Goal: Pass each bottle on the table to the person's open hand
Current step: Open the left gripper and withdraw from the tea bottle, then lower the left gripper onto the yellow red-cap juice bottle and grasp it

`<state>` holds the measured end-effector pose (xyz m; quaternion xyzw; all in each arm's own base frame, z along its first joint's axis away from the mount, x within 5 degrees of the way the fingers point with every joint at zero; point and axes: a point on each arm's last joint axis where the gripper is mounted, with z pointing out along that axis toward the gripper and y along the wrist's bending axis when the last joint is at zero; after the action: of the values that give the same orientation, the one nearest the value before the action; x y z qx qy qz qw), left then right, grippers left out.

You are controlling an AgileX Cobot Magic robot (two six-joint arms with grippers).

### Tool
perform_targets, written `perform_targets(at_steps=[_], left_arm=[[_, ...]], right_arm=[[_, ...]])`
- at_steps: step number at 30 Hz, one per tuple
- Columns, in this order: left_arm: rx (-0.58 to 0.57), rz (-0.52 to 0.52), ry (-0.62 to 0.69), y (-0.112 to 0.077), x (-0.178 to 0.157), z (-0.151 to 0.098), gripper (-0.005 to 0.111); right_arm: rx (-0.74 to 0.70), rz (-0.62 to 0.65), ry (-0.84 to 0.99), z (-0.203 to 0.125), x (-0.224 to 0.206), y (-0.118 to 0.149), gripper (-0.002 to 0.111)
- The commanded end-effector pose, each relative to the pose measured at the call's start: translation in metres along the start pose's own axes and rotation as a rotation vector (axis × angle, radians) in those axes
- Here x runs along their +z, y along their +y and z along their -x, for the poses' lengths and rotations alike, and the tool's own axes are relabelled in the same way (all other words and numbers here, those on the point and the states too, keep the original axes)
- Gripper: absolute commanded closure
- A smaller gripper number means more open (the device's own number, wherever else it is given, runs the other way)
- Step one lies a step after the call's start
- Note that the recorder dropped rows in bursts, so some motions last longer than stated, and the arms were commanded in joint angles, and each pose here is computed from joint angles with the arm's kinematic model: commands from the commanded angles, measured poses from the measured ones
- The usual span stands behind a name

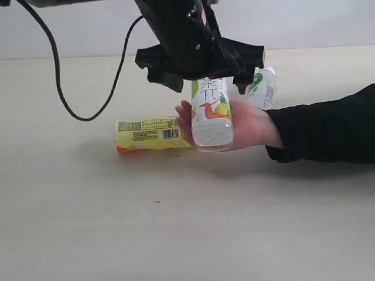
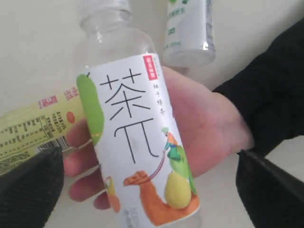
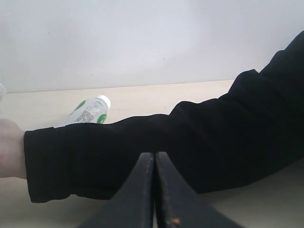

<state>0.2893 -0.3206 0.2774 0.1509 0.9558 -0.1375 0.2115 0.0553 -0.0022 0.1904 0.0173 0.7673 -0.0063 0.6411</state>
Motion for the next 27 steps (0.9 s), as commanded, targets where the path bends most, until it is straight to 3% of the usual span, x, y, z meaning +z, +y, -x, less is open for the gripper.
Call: perform_targets(at_steps=[1,6,8,12,14,22,27], left_arm=[[0.108,0.007,-0.041,0.002,-0.042,0.002,0.013],[0.163,0.119,-0.036,0.018,-0.085,-0.003,0.013],[0.236,0.176,0.003,0.026,-0.102,-0.008,0.014],[0.402,0.156,0.013,0.030,-0.115,-0.016,0.014],[0.479,0.200,0.043,0.041,-0.112,-0.026,0.014],[0.381,0.340,0.245,0.112,-0.079,-0.053,0.014],[0.377,0.364,0.315,0.145,-0.059,-0.066,0.014]], right_arm=[[0.001,-0.005,-0.008,-0.001,0.000,0.000,0.108],[0.001,-0.005,-0.008,-0.001,0.000,0.000,0.108],[0.001,-0.005,-0.008,-0.001,0.000,0.000,0.108],[0.001,-0.005,-0.008,-0.001,0.000,0.000,0.108],[0.001,-0.005,-0.008,-0.001,0.000,0.000,0.108],[0.001,-0.005,-0.008,-0.001,0.000,0.000,0.108],[0.001,-0.005,-0.012,0.000,0.000,0.000,0.108]])
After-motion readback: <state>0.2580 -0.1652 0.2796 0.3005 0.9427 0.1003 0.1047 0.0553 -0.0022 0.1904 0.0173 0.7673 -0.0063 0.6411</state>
